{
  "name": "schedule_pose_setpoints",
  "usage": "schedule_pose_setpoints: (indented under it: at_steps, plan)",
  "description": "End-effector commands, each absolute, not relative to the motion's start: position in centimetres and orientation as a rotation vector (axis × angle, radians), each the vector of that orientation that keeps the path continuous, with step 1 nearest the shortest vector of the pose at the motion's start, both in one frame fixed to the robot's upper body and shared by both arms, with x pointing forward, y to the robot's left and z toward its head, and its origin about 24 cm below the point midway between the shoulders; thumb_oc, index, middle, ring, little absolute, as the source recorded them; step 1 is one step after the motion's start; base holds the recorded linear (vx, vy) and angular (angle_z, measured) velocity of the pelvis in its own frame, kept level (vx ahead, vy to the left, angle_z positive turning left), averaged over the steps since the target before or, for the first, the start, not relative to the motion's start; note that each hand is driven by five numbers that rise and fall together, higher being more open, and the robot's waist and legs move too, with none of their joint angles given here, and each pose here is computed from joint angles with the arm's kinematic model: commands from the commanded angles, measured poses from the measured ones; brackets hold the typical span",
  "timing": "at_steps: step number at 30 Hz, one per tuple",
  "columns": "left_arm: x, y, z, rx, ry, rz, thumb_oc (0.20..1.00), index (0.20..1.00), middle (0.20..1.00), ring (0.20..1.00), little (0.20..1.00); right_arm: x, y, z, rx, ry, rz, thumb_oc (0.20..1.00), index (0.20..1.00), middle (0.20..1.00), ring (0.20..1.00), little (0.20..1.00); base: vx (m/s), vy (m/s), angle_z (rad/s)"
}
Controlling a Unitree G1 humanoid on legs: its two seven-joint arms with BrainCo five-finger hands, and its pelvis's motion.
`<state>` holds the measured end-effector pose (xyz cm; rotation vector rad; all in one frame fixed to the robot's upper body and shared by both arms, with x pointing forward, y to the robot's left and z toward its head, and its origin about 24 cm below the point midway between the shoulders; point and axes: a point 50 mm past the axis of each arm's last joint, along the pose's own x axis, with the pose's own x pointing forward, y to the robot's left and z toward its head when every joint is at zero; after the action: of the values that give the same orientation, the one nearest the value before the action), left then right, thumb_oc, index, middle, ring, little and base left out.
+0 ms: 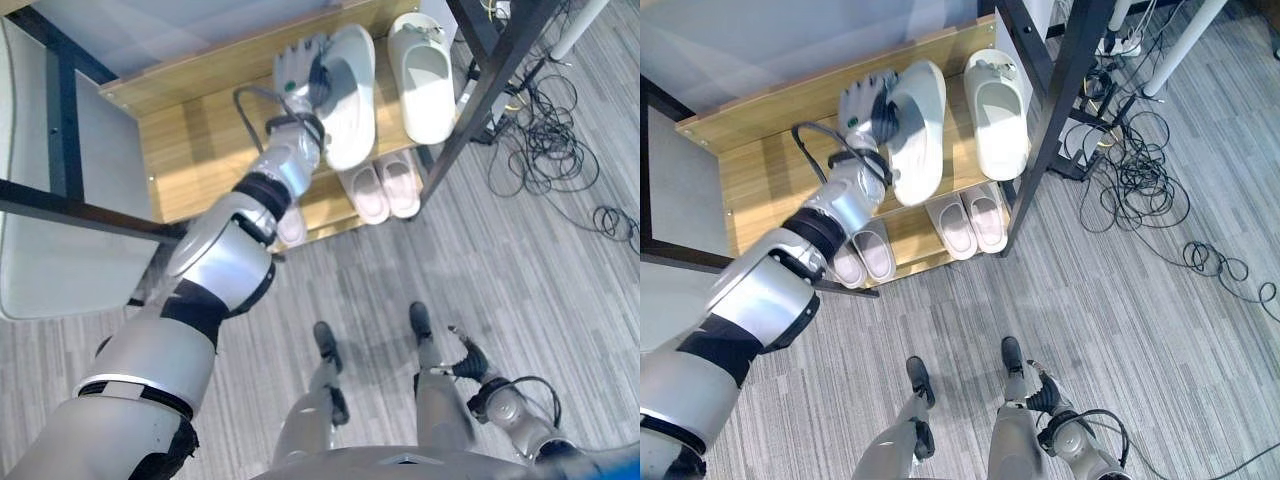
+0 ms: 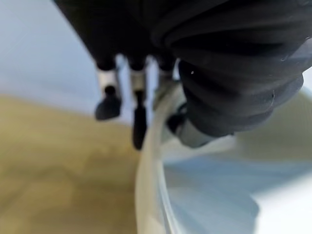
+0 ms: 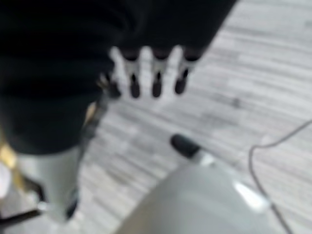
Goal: Arrange the slippers neatly on the shoe rack.
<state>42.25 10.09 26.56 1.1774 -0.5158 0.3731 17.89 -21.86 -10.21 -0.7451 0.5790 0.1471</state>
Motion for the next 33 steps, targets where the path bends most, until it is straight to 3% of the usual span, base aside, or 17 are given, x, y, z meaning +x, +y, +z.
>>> schedule_pose_setpoints:
  at_steps: [1, 7, 33]
  plan:
    - [41.8, 13.6, 32.7, 1.124, -0.575, 0.596, 0.2, 0.2, 0.2, 0.2, 0.2, 20.3, -21.6, -8.8, -0.72, 0.486, 0.096, 1.0, 1.0, 1.0, 1.0, 1.0, 0.05, -0.016, -0.02]
    - [41.9, 14.8, 32.7, 1.162, -0.53, 0.632, 0.2, 0.2, 0.2, 0.2, 0.2, 20.8, -21.4, -8.6, -0.718, 0.465, 0.097, 1.0, 1.0, 1.0, 1.0, 1.0, 0.03, -0.01, 0.0]
    - [42.2, 11.0, 31.9, 1.078, -0.482, 0.501, 0.2, 0.2, 0.2, 0.2, 0.2, 22.3, -21.0, -8.0, -0.712, 0.448, 0.109, 1.0, 1.0, 1.0, 1.0, 1.0, 0.0, 0.0, -0.02]
